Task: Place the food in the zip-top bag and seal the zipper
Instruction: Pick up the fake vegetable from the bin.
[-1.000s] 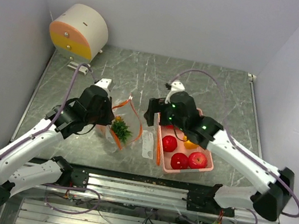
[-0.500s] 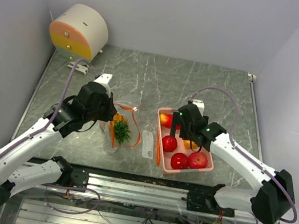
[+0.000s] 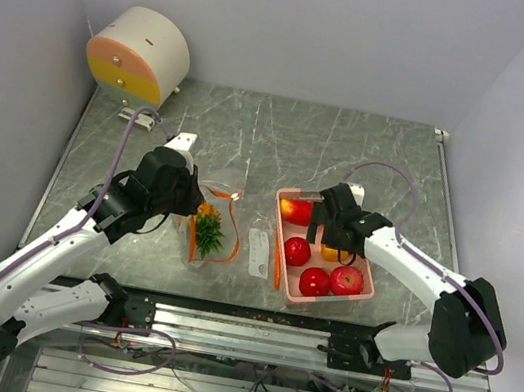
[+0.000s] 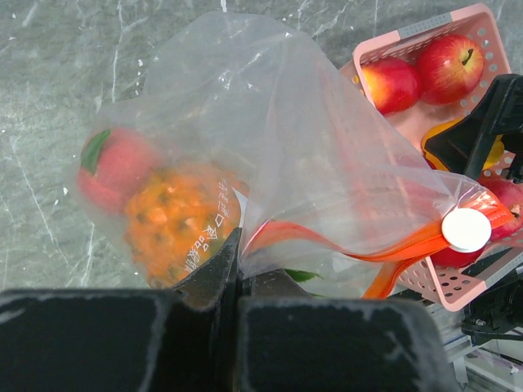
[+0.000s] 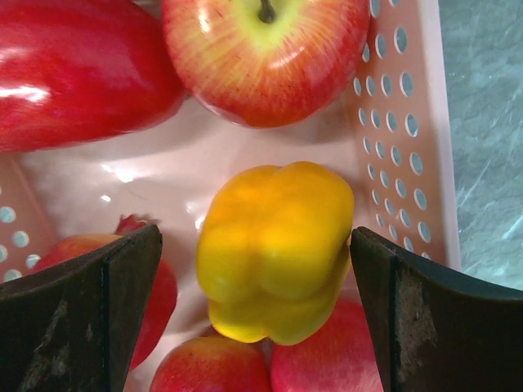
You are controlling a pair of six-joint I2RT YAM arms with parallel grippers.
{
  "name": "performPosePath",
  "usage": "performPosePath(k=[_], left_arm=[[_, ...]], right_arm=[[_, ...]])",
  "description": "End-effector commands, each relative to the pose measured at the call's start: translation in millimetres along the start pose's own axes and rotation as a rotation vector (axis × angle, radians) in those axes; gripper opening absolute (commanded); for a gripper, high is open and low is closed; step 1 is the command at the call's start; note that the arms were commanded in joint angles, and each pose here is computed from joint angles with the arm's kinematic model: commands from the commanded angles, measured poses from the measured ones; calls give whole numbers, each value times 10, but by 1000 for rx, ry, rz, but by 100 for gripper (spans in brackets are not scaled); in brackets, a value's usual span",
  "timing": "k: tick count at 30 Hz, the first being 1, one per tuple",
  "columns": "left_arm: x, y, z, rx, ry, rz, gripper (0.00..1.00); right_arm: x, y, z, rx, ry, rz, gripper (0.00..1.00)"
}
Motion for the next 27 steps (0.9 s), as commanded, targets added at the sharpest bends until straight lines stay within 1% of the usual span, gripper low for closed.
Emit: performPosePath(k=[1, 3, 5, 8, 12, 13, 16, 17, 19, 20, 22, 24, 27], left_arm=[[18, -68, -66, 1, -34, 37, 7], [27, -55, -59, 2, -35, 31, 7], [34, -50, -64, 4, -39, 28, 7], [22, -61, -57, 6, -37, 34, 7], [14, -71, -51, 13, -38, 39, 7], [17, -70, -51, 16, -40, 39, 7], [11, -66, -54, 17, -43, 36, 7], [5, -70, -61, 17, -41, 37, 7], [-6, -82, -68, 17, -38, 40, 7], [-14, -86, -71, 18, -36, 41, 7], [-20, -89, -81, 20, -41, 41, 7], [-32, -94, -93, 22, -45, 44, 7], [-55, -110, -110, 21, -37, 45, 7]], right_arm=[[-119, -47, 56, -11, 17, 10, 100], [-136, -88, 79, -13, 17, 28, 99], [-136, -121, 86, -18, 10, 39, 92], [-96, -145, 46, -25, -11, 44, 65], [4, -155, -16, -39, -32, 36, 38], [37, -158, -18, -41, -30, 31, 30], [240, -73, -134, -54, -48, -33, 24], [357, -11, -181, -53, -52, -79, 23], [667, 218, -301, -42, -79, -234, 21], [847, 331, -361, -37, -101, -320, 21], [1247, 608, -393, -2, -106, -547, 20], [1599, 844, -376, 29, -99, -752, 18], [1969, 1135, -231, 71, -74, -1004, 14]])
Point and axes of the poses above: each gripper's point midway between its finger pads, its own x axis back along the fingers, its own y axis along the line the jaws close on, z = x × y, the point moved 1 cm from there along x, back along the fingers, and after that the axes turned 14 degrees about -x, right-handed, at the moved point
